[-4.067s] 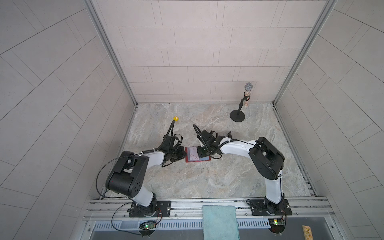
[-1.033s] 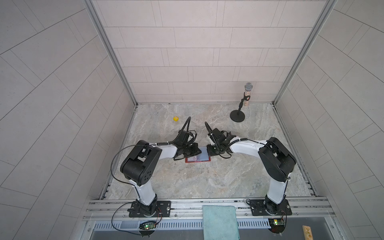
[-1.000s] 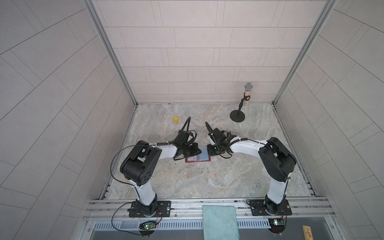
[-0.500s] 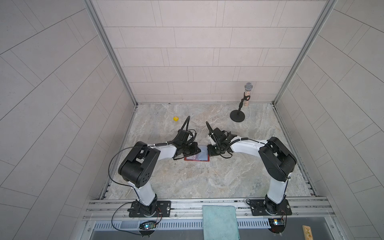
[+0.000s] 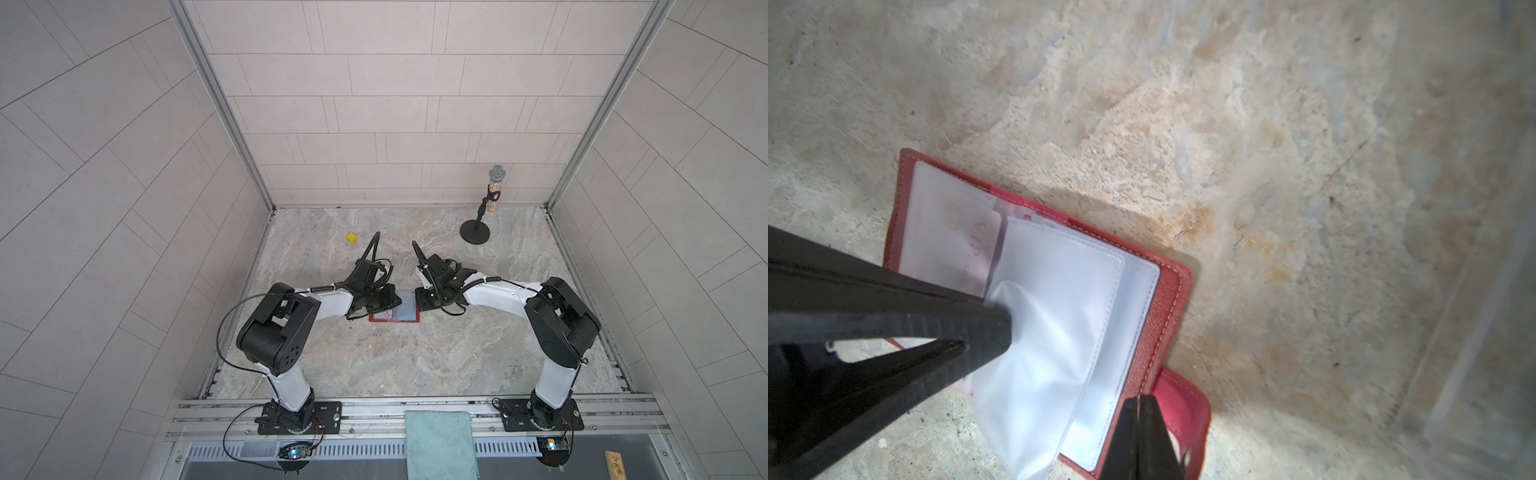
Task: Put the credit cards into the card holder
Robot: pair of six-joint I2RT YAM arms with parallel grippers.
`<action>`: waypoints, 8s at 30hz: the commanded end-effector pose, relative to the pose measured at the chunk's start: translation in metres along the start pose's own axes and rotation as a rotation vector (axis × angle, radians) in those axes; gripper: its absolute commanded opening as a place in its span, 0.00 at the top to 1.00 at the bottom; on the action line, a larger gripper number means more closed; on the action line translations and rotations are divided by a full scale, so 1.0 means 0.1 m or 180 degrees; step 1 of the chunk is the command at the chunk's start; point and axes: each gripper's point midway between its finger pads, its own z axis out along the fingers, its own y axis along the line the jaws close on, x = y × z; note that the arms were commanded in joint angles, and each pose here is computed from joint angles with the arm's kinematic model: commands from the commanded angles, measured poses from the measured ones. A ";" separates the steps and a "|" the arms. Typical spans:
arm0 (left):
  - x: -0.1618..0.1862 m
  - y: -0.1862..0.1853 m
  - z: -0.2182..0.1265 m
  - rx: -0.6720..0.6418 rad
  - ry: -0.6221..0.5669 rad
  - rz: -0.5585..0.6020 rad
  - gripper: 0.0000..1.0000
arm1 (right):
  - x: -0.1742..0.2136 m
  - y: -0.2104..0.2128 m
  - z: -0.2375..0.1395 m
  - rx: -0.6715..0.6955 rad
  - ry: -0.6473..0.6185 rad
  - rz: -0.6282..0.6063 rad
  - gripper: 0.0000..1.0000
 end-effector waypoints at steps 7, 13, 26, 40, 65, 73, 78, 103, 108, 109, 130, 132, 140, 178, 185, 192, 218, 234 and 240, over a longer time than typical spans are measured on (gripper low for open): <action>0.00 -0.06 -0.07 0.0017 -0.0047 0.0093 1.00 | -0.01 0.11 0.03 -0.0145 0.0025 -0.0004 0.94; 0.01 -0.06 -0.06 0.0020 -0.0041 0.0093 1.00 | 0.00 0.15 0.11 -0.0231 0.0065 0.0026 0.95; 0.00 -0.04 -0.12 -0.0039 -0.0098 0.0146 0.71 | -0.06 0.36 0.17 -0.0608 0.0021 0.0044 0.83; -0.18 0.17 -0.76 -0.0780 -0.0859 0.0359 0.61 | -0.04 0.77 0.29 -0.0943 0.0126 -0.0170 0.72; -0.35 -0.27 -0.75 -0.0375 -0.0721 0.0469 0.61 | -0.45 0.44 -0.43 -0.0564 -0.0384 -0.0257 0.73; -0.47 -0.61 -0.36 -0.0219 -0.0486 0.0473 0.60 | -0.62 -0.19 -0.78 -0.0263 -0.0476 -0.0047 0.73; -0.52 -0.84 -0.07 -0.0115 -0.0299 0.0513 0.60 | -0.66 -0.58 -0.93 -0.0053 -0.0502 0.0099 0.73; -0.63 -1.22 0.96 0.0268 0.0162 0.0243 0.50 | -0.53 -1.55 -0.94 0.0632 -0.0202 0.0363 0.59; -0.65 -1.20 1.07 0.0284 0.0213 0.0192 0.50 | -0.56 -1.55 -0.87 0.0541 -0.0147 0.0353 0.58; -0.64 -1.20 1.09 0.0293 0.0226 0.0183 0.50 | -0.56 -1.55 -0.85 0.0530 -0.0131 0.0346 0.58; -0.54 -0.92 1.28 0.0043 0.0370 0.0055 0.50 | -0.57 -1.61 -0.63 0.0601 0.0121 0.0293 0.58; -0.53 -0.88 1.29 0.0008 0.0382 0.0055 0.50 | -0.56 -1.62 -0.61 0.0644 0.0147 0.0279 0.58; -0.48 -0.80 1.30 -0.0076 0.0421 0.0025 0.50 | -0.55 -1.65 -0.56 0.0777 0.0225 0.0240 0.58; -0.48 -0.80 1.26 -0.0100 0.0403 0.0049 0.50 | -0.68 -1.56 -0.96 0.0995 0.0092 0.0068 0.67; -0.47 -0.79 1.26 -0.0099 0.0413 0.0044 0.51 | -0.67 -1.56 -0.97 0.1004 0.0106 0.0064 0.76; -0.47 -0.80 1.26 -0.0101 0.0413 0.0040 0.51 | -0.67 -1.57 -1.01 0.1038 0.0086 0.0057 0.80; -0.46 -0.79 1.27 -0.0091 0.0431 0.0031 0.50 | -0.67 -1.51 -1.05 0.0964 0.0086 0.0053 1.00; -0.60 -1.23 1.04 0.0300 0.0355 0.0154 0.48 | -0.78 -1.27 -1.30 0.0449 -0.0213 0.0242 1.00; -0.73 -1.46 0.83 0.0497 0.0247 0.0249 0.41 | -0.81 -1.25 -1.50 0.0301 -0.0395 0.0335 1.00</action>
